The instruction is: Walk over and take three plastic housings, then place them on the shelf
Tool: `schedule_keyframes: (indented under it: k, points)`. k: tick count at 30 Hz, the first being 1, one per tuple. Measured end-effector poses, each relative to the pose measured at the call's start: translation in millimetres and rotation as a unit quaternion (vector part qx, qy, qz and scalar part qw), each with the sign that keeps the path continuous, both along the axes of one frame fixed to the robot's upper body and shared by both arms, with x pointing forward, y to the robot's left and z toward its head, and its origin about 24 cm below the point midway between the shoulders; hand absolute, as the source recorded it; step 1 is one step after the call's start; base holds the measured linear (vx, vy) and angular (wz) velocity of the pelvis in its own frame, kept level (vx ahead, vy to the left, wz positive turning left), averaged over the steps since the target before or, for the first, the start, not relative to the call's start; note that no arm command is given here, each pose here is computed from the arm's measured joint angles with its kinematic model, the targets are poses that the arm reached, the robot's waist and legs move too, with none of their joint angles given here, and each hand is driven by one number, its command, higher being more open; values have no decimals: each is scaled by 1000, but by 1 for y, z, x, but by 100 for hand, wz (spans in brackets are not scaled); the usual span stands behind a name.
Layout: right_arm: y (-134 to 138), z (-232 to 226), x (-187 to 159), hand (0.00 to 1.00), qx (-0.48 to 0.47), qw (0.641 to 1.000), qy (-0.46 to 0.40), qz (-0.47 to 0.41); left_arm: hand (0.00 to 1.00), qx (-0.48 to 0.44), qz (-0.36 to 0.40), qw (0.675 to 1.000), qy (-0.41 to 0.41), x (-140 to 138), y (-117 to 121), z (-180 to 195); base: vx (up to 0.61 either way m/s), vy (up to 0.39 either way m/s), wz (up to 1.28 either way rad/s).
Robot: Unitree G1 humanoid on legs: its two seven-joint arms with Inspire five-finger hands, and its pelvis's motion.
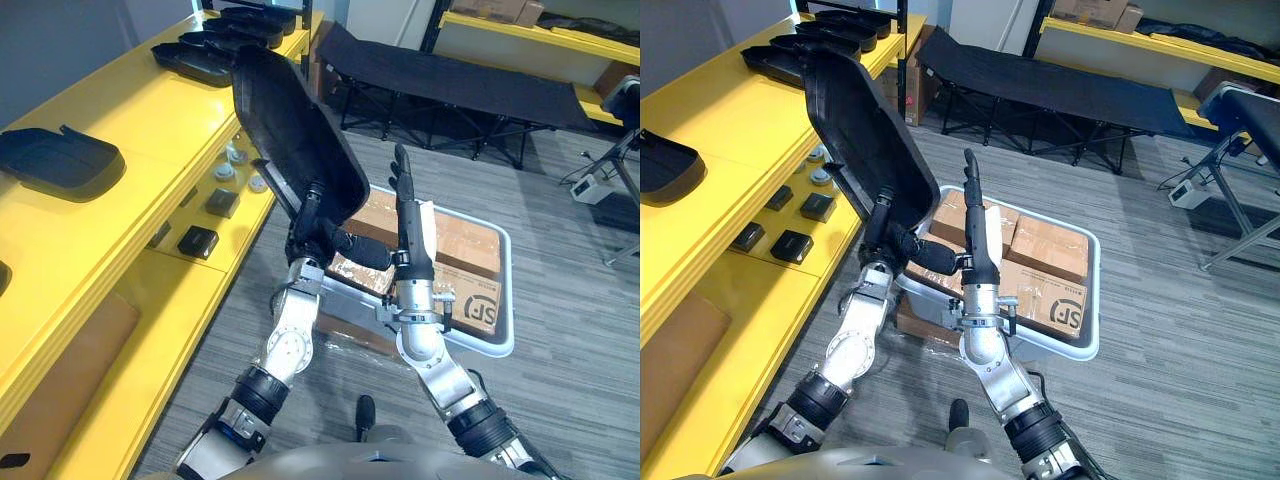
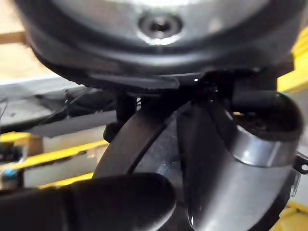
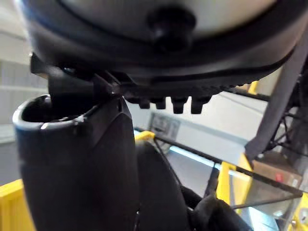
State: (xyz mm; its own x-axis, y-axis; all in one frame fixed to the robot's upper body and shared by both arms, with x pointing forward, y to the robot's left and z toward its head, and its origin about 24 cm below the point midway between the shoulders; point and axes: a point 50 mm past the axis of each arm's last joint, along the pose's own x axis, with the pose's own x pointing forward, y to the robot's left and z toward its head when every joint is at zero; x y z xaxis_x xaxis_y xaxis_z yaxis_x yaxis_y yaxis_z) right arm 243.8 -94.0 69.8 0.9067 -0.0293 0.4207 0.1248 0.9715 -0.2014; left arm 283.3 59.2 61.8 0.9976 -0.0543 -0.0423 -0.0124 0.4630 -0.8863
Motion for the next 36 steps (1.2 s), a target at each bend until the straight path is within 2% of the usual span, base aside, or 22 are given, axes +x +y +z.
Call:
schedule_keyframes:
  k: [3, 4, 5, 7, 12, 16, 20, 26, 31, 36]
  points:
    - [2, -5, -3, 100, 11, 1000, 19, -7, 0, 113, 62, 992, 1, -5, 8, 3, 0, 0, 0]
    - [2, -6, -3, 100, 12, 1000, 20, -7, 0, 119, 65, 991, 1, -5, 8, 4, 0, 0, 0]
    - [3, -7, -3, 100, 20, 999, 30, -12, 0, 173, 106, 979, 2, -6, 15, 5, 0, 0, 0]
    - [-4, -11, -3, 100, 22, 998, 44, -28, 0, 203, 153, 967, 4, -5, 26, 9, 0, 0, 0]
    - [-40, -37, -14, 100, 15, 987, 109, -117, 0, 279, 343, 897, 14, -11, 76, 26, 0, 0, 0]
    - [-46, -38, -17, 100, 34, 985, 113, -127, 0, 321, 403, 857, 23, -17, 88, 28, 0, 0, 0]
    - [-46, -33, -20, 100, 101, 985, 107, -85, 0, 350, 415, 839, 25, -22, 92, 23, 0, 0, 0]
    - [-46, -34, -22, 100, 231, 964, 126, 41, 0, 369, 407, 835, 38, -30, 101, 11, 0, 0, -2]
    - [-43, -33, -24, 100, 288, 940, 123, 132, 0, 387, 360, 849, 3, -33, 99, 7, 0, 0, 0]
    - [-42, -11, -24, 100, 316, 925, 72, 197, 0, 373, 280, 882, -68, -40, 91, 14, 0, 0, 0]
